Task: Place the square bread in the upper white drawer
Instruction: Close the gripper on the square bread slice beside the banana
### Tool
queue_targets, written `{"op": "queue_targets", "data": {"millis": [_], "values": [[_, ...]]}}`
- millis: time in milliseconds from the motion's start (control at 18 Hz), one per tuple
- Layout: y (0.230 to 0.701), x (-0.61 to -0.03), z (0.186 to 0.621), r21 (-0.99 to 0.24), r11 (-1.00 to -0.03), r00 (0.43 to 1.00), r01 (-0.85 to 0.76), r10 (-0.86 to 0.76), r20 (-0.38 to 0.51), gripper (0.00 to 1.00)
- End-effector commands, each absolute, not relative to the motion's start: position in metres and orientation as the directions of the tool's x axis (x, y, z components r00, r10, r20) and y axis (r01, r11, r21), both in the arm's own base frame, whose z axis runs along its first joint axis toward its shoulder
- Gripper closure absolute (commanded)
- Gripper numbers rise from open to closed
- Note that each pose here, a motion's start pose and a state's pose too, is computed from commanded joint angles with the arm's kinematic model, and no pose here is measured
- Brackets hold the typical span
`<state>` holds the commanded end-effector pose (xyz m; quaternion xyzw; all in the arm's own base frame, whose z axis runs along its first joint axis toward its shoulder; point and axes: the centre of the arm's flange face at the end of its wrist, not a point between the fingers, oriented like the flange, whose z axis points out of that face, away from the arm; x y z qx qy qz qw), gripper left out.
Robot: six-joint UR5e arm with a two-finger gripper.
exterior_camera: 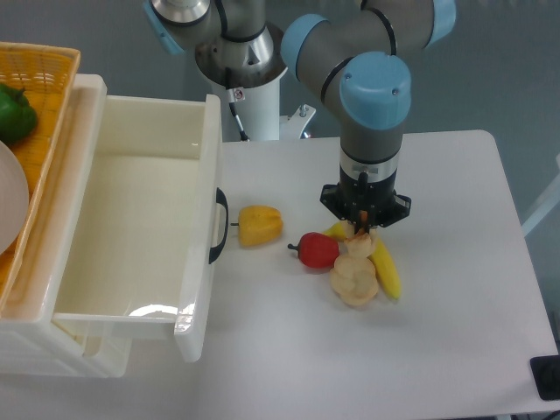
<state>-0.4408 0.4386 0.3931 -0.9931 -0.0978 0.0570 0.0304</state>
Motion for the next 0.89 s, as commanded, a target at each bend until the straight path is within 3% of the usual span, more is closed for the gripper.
{"op": "queue_targets", "data": {"millis": [778,889], "values": [[0.437,-0.442,0.395,-0.063,-0.978,0.973,0.198,0.203,-0.105,1.0],[0.433,-0.436,0.417,-0.091,-0.975,0.969,0.202,0.213,-0.127,1.0]]}}
